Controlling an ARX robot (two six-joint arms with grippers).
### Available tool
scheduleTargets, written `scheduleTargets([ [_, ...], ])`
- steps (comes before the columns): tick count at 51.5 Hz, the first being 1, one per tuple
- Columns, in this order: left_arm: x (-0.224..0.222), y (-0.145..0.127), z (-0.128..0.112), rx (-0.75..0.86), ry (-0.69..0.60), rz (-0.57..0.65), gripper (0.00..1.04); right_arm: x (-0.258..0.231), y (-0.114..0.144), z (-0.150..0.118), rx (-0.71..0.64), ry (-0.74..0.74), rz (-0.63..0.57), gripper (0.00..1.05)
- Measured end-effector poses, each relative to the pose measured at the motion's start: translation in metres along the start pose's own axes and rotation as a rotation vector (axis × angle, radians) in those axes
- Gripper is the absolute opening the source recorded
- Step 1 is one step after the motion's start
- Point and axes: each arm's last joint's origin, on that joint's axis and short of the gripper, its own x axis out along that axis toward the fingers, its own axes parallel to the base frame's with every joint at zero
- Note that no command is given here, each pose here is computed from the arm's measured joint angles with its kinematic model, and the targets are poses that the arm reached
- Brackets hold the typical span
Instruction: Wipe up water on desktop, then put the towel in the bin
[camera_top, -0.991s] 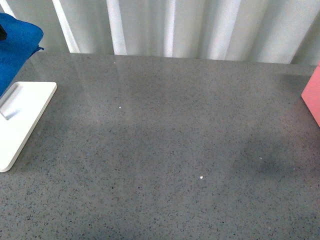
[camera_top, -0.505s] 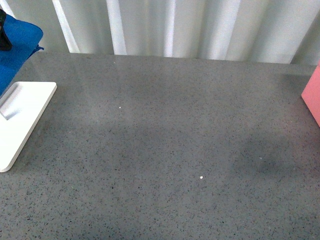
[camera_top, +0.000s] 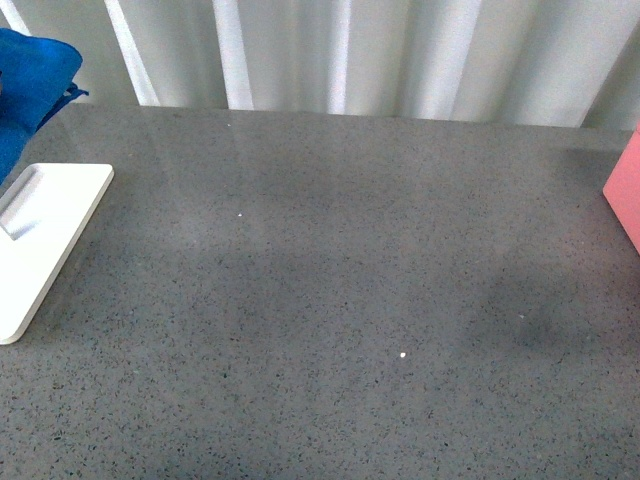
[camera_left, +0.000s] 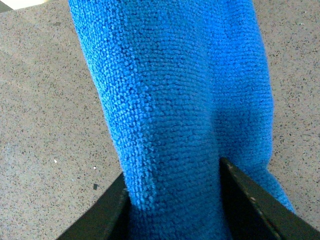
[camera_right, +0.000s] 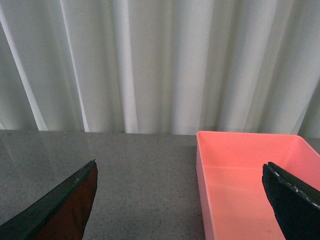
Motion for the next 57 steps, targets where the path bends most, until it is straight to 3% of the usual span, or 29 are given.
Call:
scheduleTargets([
  [11, -0.019, 0.007, 0.006, -0.031, -0.050, -0.071, 0.09, 0.000, 0.000, 0.000, 0.000, 0.000, 0.000, 0.98],
  [13, -0.025, 0.008, 0.009, -0.034, -0.063, -0.085, 0.07, 0.000, 0.000, 0.000, 0.000, 0.000, 0.000, 0.98],
  [29, -0.085, -0.003, 0.040, -0.027, -0.260, -0.204, 0.06, 0.000, 0.000, 0.000, 0.000, 0.000, 0.000, 0.98],
  [45, -0.156, -0.109, 0.068, -0.095, -0.544, -0.760, 0.06, 0.000, 0.000, 0.000, 0.000, 0.000, 0.000, 0.98],
  [51, -0.162, -0.141, 0.074, -0.143, -0.555, -0.864, 0.06, 0.000, 0.000, 0.000, 0.000, 0.000, 0.000, 0.98],
  [57, -0.160, -0.157, 0.076, -0.183, -0.553, -0.866, 0.06, 0.000, 0.000, 0.000, 0.000, 0.000, 0.000, 0.98],
])
